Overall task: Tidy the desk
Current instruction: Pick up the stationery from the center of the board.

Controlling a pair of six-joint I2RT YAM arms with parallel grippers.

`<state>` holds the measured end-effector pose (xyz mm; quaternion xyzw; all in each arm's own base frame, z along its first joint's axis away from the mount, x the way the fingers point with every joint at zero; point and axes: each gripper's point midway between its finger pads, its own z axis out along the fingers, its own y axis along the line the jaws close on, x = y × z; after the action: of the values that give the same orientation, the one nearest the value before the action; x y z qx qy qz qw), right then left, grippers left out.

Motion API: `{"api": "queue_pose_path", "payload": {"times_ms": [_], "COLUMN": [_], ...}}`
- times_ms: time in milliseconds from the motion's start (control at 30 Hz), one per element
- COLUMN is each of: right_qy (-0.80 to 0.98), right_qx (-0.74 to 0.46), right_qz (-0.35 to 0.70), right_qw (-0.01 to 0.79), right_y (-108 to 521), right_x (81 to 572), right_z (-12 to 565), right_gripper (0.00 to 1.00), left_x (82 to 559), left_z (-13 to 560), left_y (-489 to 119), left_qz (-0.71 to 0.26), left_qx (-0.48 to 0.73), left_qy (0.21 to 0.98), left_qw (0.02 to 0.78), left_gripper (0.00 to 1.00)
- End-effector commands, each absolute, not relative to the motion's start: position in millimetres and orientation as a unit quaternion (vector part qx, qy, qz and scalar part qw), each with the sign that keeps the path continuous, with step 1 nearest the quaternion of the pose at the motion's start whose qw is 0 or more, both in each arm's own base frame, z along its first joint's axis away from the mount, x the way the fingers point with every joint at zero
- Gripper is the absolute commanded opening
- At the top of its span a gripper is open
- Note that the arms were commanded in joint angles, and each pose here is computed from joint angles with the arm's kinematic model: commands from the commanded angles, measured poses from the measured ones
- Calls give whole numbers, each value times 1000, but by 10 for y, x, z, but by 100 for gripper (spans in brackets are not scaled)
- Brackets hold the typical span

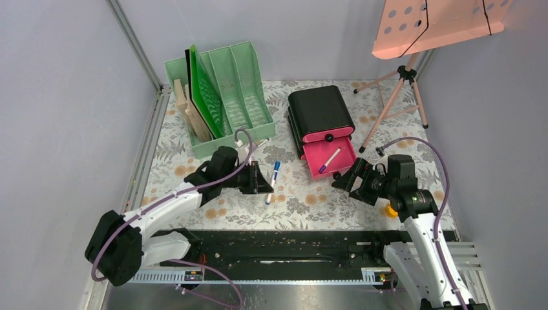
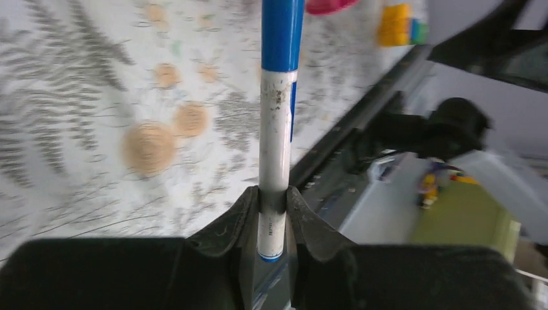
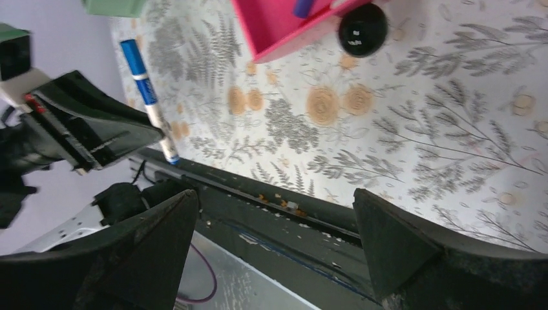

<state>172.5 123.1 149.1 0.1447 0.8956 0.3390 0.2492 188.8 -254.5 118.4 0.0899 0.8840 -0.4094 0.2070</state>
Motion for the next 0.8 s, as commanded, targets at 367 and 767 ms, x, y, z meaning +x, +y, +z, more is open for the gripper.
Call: {"api": "queue_pose_path", "payload": {"times_ms": [367, 767], "right_qy": [826, 820], "right_qx": [53, 50], "right_qz": [527, 546], "right_qw": [190, 164], "right_y": [2174, 2459], "right_x": [1549, 1572], "right_z": [2121, 2039], "right_gripper": [82, 55], "left_x": [1407, 1266], "left_z": [2246, 2193], "left_y": [-3455, -3529], "left_qz": [-676, -684], "left_qx": [66, 64], "left_qy": [719, 716], "left_qw": [150, 128], "left_gripper": [0, 0]}}
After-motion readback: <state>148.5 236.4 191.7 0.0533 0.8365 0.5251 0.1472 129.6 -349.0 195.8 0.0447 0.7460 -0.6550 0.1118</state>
